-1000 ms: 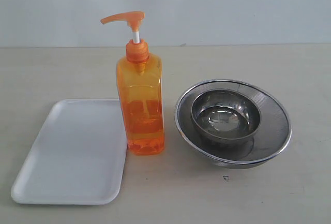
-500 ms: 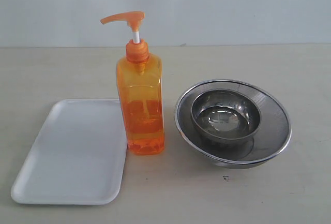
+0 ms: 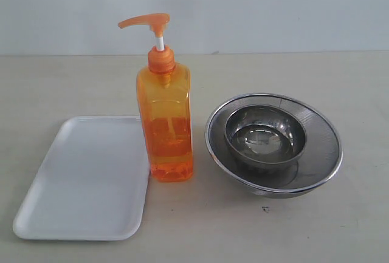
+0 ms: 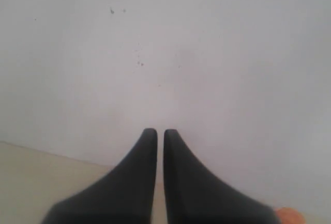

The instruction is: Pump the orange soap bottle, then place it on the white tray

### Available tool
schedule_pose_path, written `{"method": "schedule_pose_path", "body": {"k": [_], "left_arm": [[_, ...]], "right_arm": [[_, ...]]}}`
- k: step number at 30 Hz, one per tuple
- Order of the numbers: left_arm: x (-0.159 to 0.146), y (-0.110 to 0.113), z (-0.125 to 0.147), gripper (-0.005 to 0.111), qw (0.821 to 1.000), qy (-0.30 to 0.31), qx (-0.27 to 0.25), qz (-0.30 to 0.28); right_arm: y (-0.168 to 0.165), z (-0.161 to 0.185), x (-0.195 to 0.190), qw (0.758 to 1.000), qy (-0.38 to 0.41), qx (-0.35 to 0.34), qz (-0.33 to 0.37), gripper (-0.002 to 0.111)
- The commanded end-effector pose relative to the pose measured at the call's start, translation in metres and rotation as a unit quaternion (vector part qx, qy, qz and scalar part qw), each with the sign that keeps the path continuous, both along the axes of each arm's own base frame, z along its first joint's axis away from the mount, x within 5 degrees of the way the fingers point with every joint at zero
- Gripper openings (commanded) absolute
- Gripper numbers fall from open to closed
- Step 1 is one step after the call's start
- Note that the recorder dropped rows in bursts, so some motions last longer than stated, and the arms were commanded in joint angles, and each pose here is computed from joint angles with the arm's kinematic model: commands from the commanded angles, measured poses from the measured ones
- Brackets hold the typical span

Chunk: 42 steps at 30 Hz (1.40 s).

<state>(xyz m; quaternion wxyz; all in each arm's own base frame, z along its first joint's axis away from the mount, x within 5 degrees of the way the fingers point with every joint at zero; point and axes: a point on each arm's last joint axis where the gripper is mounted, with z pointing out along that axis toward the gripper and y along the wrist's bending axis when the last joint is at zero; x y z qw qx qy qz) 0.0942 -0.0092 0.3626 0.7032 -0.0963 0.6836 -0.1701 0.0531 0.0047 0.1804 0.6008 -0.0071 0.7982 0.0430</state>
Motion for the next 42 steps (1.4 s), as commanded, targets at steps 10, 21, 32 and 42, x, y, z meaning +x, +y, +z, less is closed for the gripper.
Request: {"method": "schedule_pose_path", "body": {"k": [10,21,32,42], "left_arm": [[0.124,-0.008,-0.012,0.005,0.991,0.075,0.113,0.006],[0.115,-0.011,-0.109,0.005,0.992,0.060,0.110,0.007],[0.082,-0.047,-0.158,0.005,0.983,0.110,0.120,-0.084],[0.051,-0.070,-0.184,0.005,0.966,0.162,0.104,-0.173]], "right_arm": [[0.000,0.001,0.000,1.000,-0.005,-0.003,-0.003,0.000],[0.000,0.001,0.000,1.000,-0.005,-0.003,-0.003,0.000],[0.000,0.001,0.000,1.000,-0.005,-0.003,-0.003,0.000],[0.000,0.001,0.000,1.000,-0.005,-0.003,-0.003,0.000]]}}
